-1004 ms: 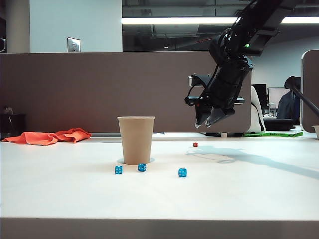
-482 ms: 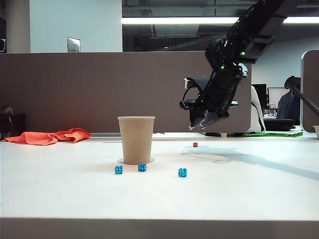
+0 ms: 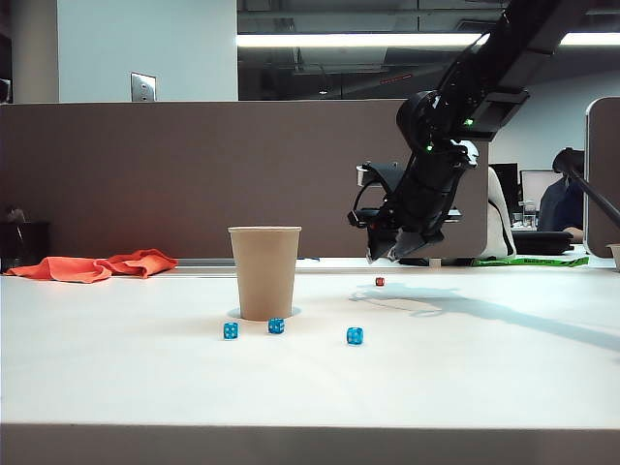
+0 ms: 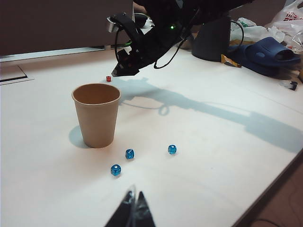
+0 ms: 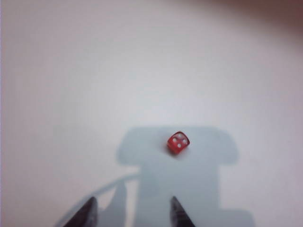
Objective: Pick up the dice with a different color and drop it into the paper cup.
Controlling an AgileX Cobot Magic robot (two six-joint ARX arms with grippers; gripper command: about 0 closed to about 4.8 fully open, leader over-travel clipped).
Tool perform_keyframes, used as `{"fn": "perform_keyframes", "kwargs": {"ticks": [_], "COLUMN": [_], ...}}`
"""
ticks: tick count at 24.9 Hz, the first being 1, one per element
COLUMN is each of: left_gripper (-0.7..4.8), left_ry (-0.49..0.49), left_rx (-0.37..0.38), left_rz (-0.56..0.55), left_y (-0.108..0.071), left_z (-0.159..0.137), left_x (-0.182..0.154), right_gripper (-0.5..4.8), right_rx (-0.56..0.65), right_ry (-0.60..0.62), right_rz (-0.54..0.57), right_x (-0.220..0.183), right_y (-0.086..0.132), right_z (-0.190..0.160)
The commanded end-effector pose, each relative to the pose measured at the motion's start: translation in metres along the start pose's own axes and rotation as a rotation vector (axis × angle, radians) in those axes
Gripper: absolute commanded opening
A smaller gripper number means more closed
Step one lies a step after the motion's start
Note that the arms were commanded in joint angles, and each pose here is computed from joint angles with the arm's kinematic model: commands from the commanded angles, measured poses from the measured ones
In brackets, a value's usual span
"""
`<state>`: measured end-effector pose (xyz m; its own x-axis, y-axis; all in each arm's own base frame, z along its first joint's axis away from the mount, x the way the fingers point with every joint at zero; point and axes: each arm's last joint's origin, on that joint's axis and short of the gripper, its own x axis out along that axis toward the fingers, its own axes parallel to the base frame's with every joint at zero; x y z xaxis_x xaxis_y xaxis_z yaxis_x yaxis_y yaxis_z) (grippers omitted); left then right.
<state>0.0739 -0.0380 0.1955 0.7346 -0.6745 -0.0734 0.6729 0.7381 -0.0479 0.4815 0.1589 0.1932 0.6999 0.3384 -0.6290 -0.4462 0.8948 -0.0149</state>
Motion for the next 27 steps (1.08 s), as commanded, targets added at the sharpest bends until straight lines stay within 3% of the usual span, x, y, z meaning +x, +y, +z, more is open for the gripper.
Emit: {"fn": "perform_keyframes", "kwargs": {"ticks": [1, 27], "left_gripper": [-0.06, -0.06], "left_ry": [-0.009, -0.009], "left_rx": [0.005, 0.006], "left_rz": [-0.001, -0.001], "left_y": [0.000, 0.000], "left_z": [0.001, 0.001], "left_x": [0.000, 0.000], "right_gripper": [2.00, 1.98], "right_rx": [-0.004, -0.007], "right_ry": [-0.053, -0.116], "right_rz": [-0.016, -0.060], "right_x": [0.001, 0.027], "right_y": [-0.001, -0.005], "right_z": [0.005, -0.006]}}
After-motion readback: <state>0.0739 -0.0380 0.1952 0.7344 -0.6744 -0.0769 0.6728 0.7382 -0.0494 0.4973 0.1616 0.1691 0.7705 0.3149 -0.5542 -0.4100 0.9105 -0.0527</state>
